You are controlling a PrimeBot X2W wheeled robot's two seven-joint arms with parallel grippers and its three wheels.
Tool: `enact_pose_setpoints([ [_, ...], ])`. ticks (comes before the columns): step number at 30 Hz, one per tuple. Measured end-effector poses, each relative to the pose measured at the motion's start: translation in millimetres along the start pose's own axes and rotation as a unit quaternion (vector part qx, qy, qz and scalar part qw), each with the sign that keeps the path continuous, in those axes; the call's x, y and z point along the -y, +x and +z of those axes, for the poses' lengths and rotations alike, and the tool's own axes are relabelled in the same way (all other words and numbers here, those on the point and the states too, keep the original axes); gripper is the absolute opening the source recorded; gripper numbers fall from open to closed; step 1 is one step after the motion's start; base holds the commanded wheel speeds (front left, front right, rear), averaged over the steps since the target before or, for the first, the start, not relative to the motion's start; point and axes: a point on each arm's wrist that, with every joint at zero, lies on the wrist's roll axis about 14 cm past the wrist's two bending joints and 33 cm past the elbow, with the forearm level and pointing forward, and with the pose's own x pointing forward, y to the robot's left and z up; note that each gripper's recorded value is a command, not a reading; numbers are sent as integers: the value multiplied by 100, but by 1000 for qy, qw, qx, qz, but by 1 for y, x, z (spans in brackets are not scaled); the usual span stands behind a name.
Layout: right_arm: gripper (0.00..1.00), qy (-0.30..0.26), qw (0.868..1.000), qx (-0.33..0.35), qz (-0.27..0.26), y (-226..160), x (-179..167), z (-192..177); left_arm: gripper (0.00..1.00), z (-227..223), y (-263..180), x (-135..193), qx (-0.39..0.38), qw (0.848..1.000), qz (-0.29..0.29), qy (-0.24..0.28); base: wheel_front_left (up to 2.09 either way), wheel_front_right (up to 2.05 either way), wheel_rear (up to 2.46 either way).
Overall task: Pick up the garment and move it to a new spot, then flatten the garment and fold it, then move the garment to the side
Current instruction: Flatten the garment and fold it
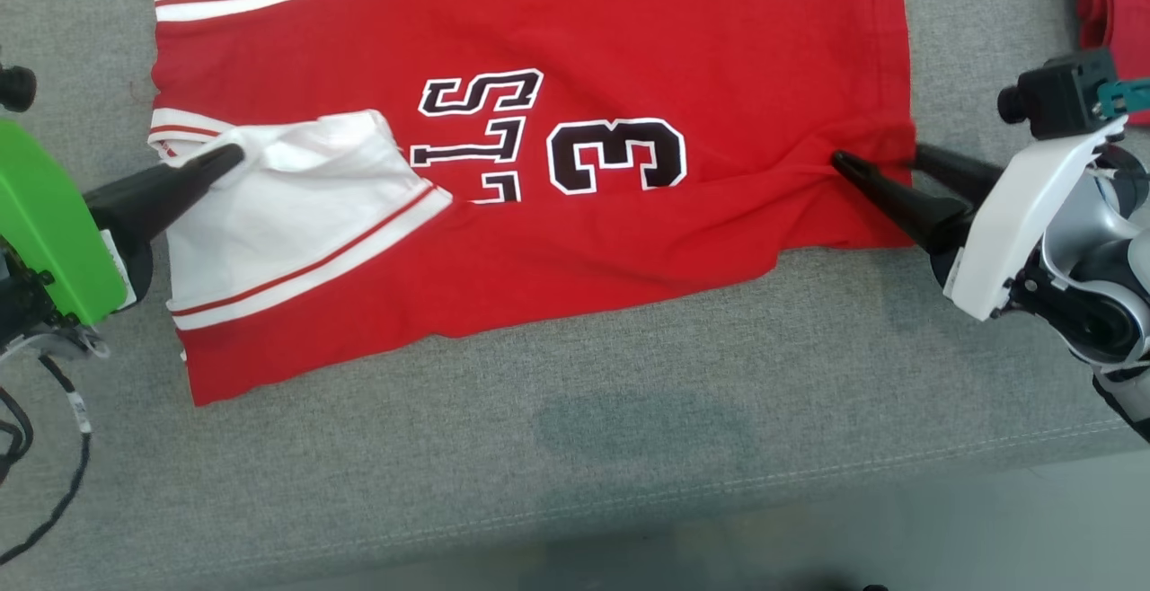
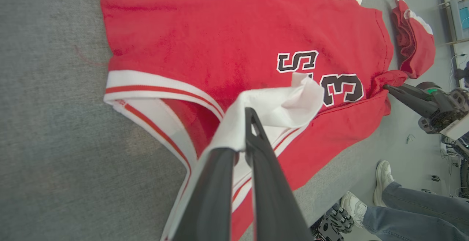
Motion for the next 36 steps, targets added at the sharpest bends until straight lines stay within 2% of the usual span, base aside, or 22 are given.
enact_pose_setpoints([
  [4, 100, -3, 1000, 7, -11, 1, 5, 3, 100, 4, 3, -10, 3, 999, 25, 20, 0, 0, 0],
  [8, 100, -2, 1000, 0, -20, 0, 8, -2, 100, 3, 13, 7, 13, 1000, 1, 8, 0, 0, 0],
  [12, 100, -5, 1000, 9, -26, -2, 9, 0, 100, 13, 12, 5, 44, 999, 10, 14, 0, 0, 0],
  [15, 100, -6, 999, 29, -30, -6, 9, 5, 100, 33, 2, 0, 93, 994, 30, 39, 0, 0, 0],
  [18, 100, -5, 999, 34, -36, -14, 9, 0, 100, 40, -4, 10, 129, 991, 14, 40, 0, 0, 0],
  [22, 100, 1, 999, 9, -45, -27, 9, -26, 100, 15, -6, 18, 144, 989, -9, -11, 0, 0, 0],
  [27, 100, 2, 999, -14, -29, -34, -5, -50, 100, -27, -17, 11, 147, 986, -5, -83, 0, 0, 0],
  [30, 100, -2, 1000, -20, -15, -31, -14, -53, 100, -44, -24, 4, 153, 981, 4, -116, 0, 0, 0],
  [36, 100, -27, 999, -21, 7, -24, -29, -50, 100, -59, -37, -6, 171, 974, 18, -149, 0, 0, 0],
])
